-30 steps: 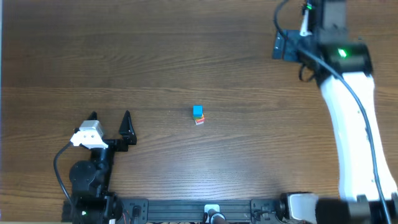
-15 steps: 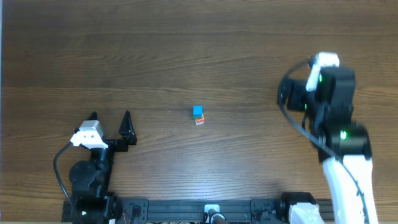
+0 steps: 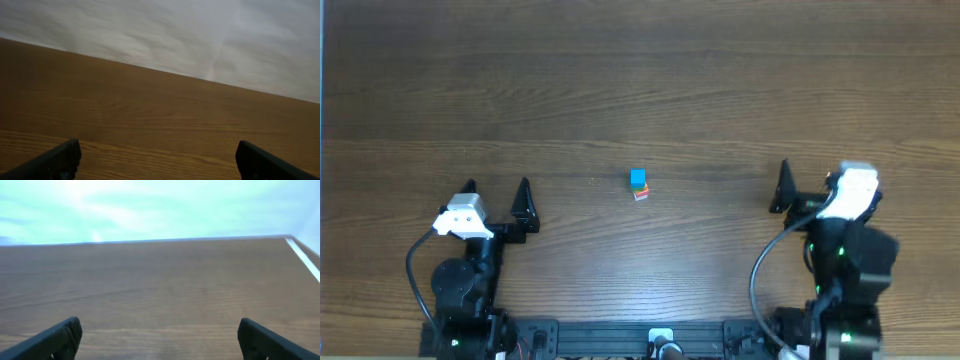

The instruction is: Stack Cubes

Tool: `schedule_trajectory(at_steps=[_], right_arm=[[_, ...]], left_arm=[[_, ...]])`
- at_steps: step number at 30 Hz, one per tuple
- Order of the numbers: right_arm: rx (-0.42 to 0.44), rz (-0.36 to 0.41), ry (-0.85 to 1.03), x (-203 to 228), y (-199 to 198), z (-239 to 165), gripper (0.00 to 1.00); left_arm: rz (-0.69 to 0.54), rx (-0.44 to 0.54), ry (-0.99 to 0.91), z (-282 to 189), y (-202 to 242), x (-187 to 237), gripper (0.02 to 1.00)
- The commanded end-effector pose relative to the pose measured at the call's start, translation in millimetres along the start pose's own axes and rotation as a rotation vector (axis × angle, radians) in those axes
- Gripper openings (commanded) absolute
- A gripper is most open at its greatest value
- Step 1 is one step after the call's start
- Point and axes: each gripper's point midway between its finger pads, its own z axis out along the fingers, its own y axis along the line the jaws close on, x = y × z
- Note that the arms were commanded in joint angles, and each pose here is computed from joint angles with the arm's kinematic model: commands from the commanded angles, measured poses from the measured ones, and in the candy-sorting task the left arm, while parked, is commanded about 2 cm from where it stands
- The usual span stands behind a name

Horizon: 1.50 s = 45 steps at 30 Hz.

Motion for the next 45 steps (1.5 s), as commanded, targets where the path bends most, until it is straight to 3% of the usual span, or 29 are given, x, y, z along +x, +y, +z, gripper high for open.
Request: schedule_trajectory(at_steps=[1, 5, 10, 28, 35, 45], right_arm=[[-0.121, -0.036, -0.042, 12.8, 20.8, -2.5, 0.993], [-0.182, -0.03, -0.001, 38.2, 30.6, 1.9, 0.991], [-0.191, -0.025, 0.023, 67.5, 31.2, 11.9, 0.991], [-0.209, -0.054, -0.203, 53.7, 38.0, 4.1, 0.991], [-0.094, -0.036, -0.135, 70.7, 18.5, 10.5, 0.991], [-0.095, -0.036, -0.135, 70.7, 18.9, 10.5, 0.993]], left_arm=[[-0.011, 0.007, 0.001, -0.1, -0.5, 1.4, 1.0], [-0.011, 0.007, 0.001, -0.1, -0.5, 1.4, 0.998], [-0.011, 0.007, 0.001, -0.1, -0.5, 1.4, 1.0], [-0.011, 0.007, 0.001, -0.1, -0.5, 1.4, 1.0], [-0.011, 0.007, 0.001, -0.1, -0.5, 1.4, 1.0], [-0.011, 0.007, 0.001, -0.1, -0.5, 1.4, 0.998]])
